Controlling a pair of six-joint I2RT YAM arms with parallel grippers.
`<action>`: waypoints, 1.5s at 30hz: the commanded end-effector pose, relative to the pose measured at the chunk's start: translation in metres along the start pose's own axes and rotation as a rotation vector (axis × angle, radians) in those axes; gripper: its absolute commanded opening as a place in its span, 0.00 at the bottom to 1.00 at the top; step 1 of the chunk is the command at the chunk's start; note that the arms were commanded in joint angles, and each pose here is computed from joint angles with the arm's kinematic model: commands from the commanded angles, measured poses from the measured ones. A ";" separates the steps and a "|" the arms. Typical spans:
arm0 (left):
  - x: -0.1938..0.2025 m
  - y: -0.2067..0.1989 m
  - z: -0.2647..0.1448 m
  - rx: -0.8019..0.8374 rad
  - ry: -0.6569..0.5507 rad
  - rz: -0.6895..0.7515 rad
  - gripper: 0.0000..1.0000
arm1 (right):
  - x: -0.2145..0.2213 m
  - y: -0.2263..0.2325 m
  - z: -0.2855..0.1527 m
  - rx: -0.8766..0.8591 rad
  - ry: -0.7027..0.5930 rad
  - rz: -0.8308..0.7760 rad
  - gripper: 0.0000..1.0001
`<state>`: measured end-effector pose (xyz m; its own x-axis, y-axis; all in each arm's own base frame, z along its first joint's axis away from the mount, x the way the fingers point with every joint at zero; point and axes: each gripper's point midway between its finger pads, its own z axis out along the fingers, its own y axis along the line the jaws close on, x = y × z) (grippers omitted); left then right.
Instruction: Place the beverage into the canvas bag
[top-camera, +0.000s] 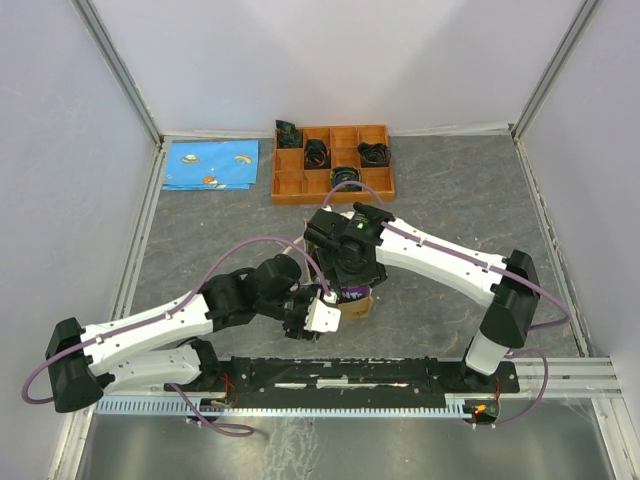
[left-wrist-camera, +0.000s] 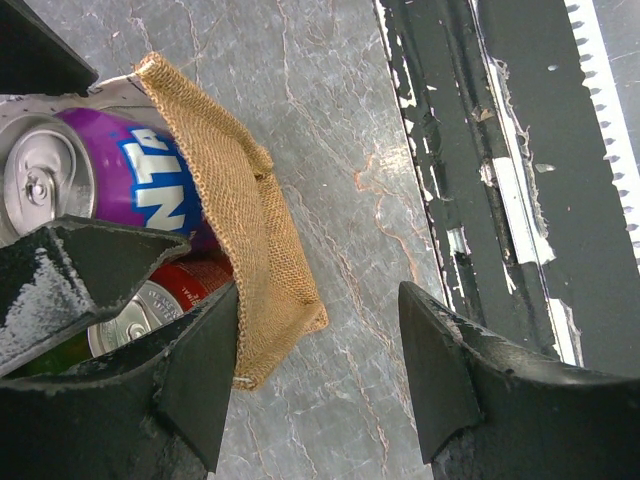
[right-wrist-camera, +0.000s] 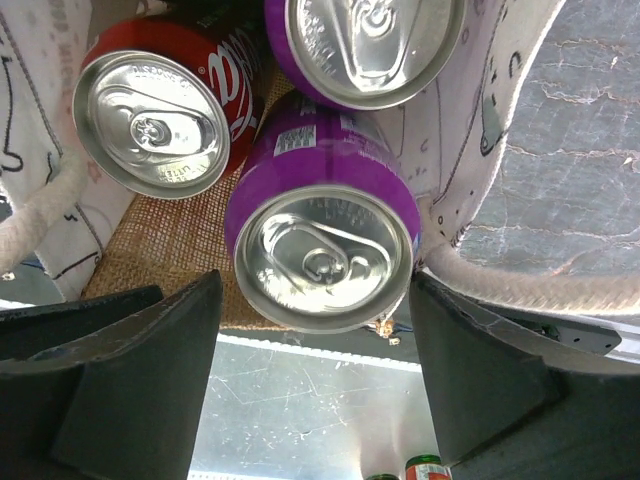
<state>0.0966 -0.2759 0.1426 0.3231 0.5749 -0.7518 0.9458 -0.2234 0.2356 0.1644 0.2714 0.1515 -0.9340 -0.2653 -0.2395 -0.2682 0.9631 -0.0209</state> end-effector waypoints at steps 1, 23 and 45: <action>0.003 -0.012 0.000 0.056 0.006 0.024 0.69 | 0.000 0.001 -0.012 -0.040 -0.017 -0.004 0.83; 0.003 -0.013 -0.001 0.057 0.005 0.025 0.69 | -0.028 -0.002 -0.057 -0.055 -0.144 0.038 0.53; 0.003 -0.014 -0.002 0.063 0.011 0.031 0.69 | 0.002 -0.005 0.016 0.005 -0.042 0.031 0.16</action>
<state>0.0964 -0.2747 0.1418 0.3339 0.5760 -0.7462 0.9420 -0.2332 0.2415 0.1664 0.2678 0.1452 -0.9293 -0.2526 -0.2694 -0.2567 0.9663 -0.0203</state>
